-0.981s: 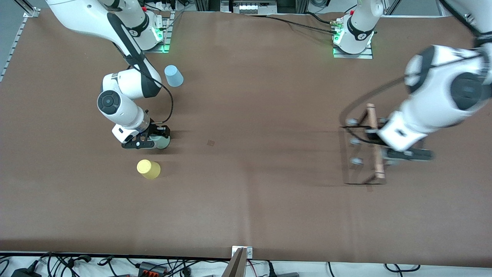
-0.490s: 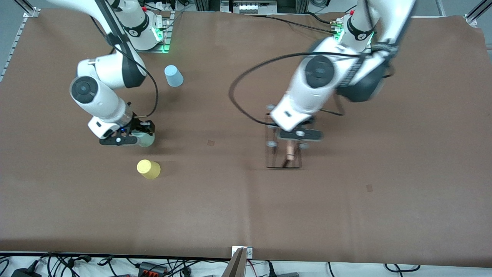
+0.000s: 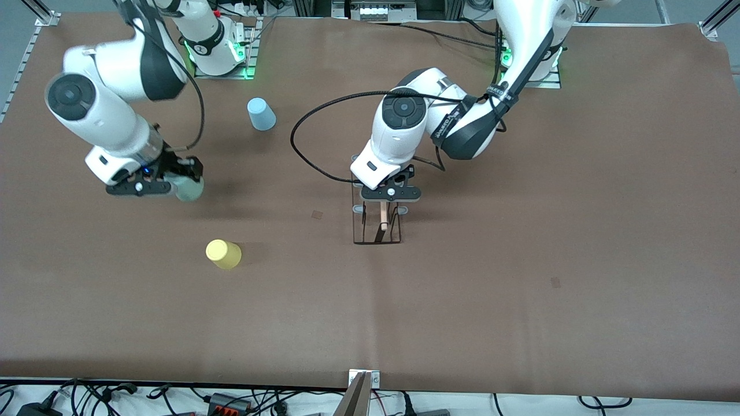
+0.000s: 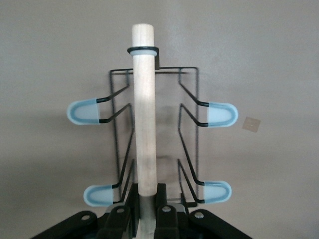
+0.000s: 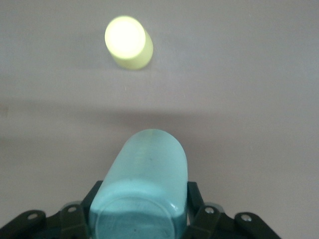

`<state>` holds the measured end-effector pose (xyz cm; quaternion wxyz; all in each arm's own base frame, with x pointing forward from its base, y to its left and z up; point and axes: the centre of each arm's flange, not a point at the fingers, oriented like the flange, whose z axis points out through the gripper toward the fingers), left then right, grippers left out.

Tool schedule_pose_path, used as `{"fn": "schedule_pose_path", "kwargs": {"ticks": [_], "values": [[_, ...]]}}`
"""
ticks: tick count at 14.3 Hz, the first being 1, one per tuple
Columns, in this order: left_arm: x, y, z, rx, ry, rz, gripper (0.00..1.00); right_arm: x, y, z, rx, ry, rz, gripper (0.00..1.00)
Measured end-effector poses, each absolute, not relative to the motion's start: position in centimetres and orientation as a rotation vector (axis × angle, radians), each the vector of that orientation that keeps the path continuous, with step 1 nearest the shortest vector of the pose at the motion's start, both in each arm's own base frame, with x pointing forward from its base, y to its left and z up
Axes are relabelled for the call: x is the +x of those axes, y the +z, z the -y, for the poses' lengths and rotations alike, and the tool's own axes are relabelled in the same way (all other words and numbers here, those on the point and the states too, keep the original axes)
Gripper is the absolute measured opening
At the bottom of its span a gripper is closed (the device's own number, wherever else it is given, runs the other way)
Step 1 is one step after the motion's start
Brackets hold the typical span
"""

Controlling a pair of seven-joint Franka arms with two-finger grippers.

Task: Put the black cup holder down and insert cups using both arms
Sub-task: 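Lower the rack with the left gripper while the right gripper carries the cup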

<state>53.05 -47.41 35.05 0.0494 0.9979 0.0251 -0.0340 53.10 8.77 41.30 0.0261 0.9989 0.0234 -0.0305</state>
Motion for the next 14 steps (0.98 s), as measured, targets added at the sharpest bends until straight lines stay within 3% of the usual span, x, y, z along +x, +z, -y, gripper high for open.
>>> {"fn": "schedule_pose_path", "kwargs": {"ticks": [5, 7, 14], "values": [[53.6, 34.4, 47.4, 3.048, -0.043, -0.056, 0.16, 52.1, 43.5, -8.7, 3.083, -0.11, -0.072, 0.7], [53.9, 34.3, 47.4, 3.058, -0.008, -0.037, 0.3, 52.2, 42.9, -8.7, 3.081, -0.124, -0.073, 0.7], [57.9, 39.4, 43.2, 3.084, 0.175, 0.01, 0.97, 52.3, 42.4, -9.1, 3.08, -0.134, -0.066, 0.7]]}}
